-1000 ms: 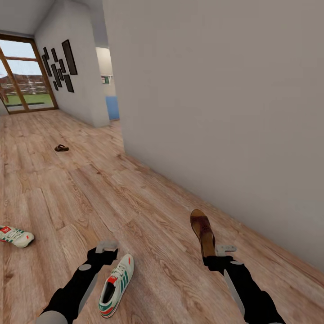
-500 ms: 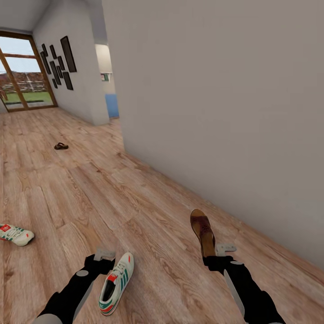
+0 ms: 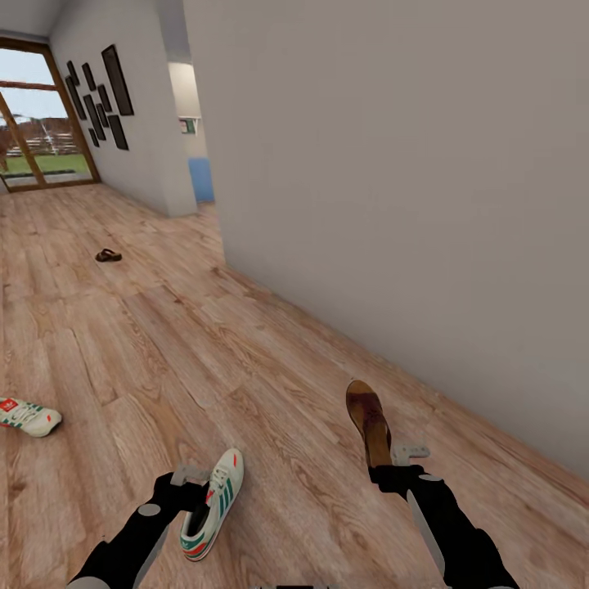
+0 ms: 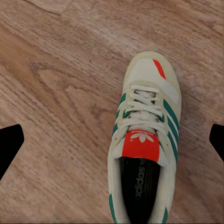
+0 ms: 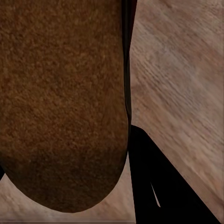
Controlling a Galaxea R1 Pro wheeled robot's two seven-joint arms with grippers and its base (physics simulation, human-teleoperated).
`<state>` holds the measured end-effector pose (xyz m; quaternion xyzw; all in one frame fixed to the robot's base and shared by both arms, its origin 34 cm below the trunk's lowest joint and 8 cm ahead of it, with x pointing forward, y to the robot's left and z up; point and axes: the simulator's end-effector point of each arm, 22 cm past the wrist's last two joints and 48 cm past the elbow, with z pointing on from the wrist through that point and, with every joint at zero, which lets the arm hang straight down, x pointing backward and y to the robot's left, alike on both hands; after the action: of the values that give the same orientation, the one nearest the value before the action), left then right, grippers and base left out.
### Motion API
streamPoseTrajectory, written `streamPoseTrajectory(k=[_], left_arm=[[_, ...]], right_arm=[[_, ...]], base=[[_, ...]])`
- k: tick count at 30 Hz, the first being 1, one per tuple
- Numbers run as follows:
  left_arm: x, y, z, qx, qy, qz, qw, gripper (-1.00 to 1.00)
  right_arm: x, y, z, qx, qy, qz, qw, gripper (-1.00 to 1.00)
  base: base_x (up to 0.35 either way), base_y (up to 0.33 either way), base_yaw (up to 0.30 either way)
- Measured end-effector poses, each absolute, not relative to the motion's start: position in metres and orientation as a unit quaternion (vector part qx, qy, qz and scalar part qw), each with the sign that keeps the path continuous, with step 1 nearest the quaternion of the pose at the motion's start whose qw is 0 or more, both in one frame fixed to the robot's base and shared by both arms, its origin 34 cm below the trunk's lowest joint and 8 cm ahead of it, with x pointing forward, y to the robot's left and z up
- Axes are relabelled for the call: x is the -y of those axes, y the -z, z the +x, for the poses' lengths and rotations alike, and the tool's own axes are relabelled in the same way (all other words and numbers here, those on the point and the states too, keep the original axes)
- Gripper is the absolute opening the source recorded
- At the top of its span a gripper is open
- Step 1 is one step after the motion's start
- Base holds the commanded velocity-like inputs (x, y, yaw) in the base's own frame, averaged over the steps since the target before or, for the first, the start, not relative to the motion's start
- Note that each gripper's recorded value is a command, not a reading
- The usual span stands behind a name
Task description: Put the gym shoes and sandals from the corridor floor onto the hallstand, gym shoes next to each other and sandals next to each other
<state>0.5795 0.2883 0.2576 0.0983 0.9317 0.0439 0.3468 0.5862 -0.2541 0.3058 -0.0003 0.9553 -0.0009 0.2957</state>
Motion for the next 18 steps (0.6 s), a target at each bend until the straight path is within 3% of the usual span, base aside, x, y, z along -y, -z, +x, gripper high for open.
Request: streamPoseTrajectory(k=[12, 18], left_arm=[[-0.288, -0.232, 0.565, -0.940, -0.041, 0.099, 0.323, 1.00], [-0.288, -0.232, 0.565, -0.940, -0.041, 0.100, 0.322, 1.00]], right_arm=[[0.255, -0.283, 0.578, -0.961, 0.001, 0.001, 0.276, -1.00], [0.256, -0.366, 0.638, -0.925, 0.000, 0.002, 0.380, -1.00]], base=[[0.000, 0.000, 0.000], [0.000, 0.000, 0.000]])
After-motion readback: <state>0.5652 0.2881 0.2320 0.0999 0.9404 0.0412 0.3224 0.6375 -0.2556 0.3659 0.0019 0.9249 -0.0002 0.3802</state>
